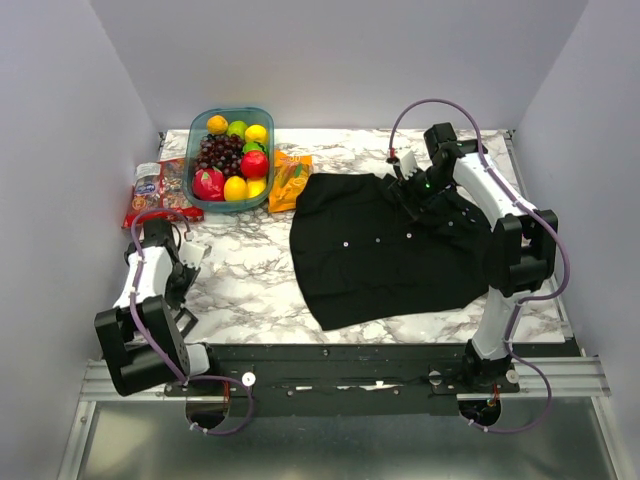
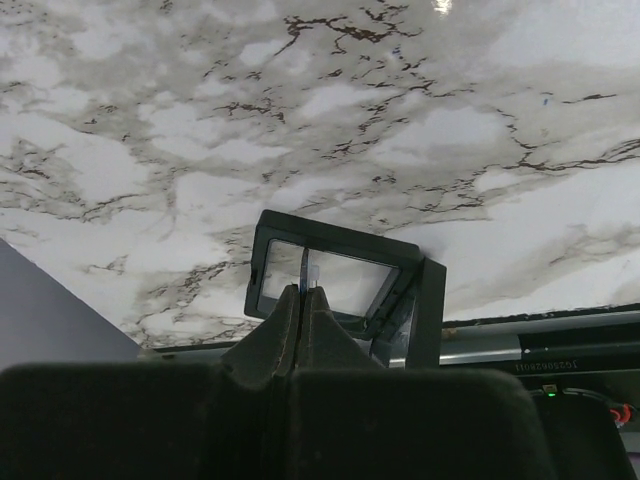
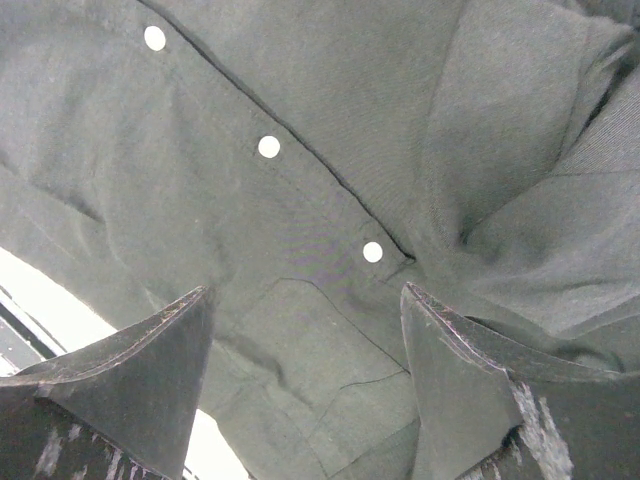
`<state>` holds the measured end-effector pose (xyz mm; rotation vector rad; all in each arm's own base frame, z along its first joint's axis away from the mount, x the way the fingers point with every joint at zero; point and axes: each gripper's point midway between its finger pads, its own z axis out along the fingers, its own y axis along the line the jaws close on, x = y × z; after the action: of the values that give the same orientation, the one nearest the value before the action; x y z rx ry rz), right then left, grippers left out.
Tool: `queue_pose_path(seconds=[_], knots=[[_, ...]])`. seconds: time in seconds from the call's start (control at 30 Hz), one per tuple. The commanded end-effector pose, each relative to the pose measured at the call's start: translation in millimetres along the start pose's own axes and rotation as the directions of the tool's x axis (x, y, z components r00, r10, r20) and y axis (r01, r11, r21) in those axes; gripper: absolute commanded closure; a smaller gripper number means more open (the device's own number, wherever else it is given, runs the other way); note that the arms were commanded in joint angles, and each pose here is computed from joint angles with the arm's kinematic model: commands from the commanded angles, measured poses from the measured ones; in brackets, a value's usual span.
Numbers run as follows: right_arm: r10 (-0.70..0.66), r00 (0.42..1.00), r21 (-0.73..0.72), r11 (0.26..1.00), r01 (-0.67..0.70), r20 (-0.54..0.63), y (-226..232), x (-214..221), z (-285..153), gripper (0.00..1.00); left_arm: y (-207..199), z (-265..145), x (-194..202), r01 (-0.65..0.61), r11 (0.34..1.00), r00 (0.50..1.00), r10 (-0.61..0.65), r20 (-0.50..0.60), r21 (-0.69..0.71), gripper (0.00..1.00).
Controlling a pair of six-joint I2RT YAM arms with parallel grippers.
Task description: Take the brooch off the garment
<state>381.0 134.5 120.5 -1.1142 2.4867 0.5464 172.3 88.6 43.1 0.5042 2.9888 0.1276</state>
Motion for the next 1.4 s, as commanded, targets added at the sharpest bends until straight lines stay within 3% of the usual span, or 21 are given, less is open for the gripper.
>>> queue_pose_path(seconds=[0.0, 0.17, 0.4, 0.6, 0.73, 0.97, 1.37], knots=[[-0.028, 1.0, 0.02, 0.999, 0.028, -0.006, 6, 2, -8, 0.18, 17, 8, -16, 0.021, 0.999, 0.999, -0.019, 0.027, -0.041, 1.0], [-0.035, 0.999, 0.029, 0.999, 0.035, -0.01, 4, 5, -9, 0.18, 26, 15, -37, 0.062, 0.998, 0.998, -0.062, 0.031, -0.007, 1.0], [-0.042, 0.999, 0.034, 0.999, 0.042, -0.016, 3, 8, -7, 0.18, 46, -5, -93, 0.086, 0.996, 0.987, -0.088, 0.134, 0.02, 1.0], [-0.05, 0.999, 0.039, 0.998, 0.051, -0.017, 2, 7, -7, 0.18, 54, -31, -113, 0.07, 0.998, 0.984, -0.07, 0.164, 0.004, 1.0], [-0.046, 0.999, 0.036, 0.998, 0.047, -0.021, 2, 10, -5, 0.18, 52, -53, -102, 0.063, 0.998, 0.985, -0.058, 0.165, -0.024, 1.0], [-0.035, 0.999, 0.021, 0.999, 0.035, -0.029, 0, 9, 2, 0.18, 30, -51, -47, 0.007, 0.999, 0.999, -0.005, 0.048, -0.045, 1.0], [-0.038, 0.999, 0.002, 0.999, 0.039, -0.016, -3, -5, 12, 0.18, -34, -47, -15, -0.017, 0.997, 1.0, 0.016, 0.014, 0.079, 1.0]])
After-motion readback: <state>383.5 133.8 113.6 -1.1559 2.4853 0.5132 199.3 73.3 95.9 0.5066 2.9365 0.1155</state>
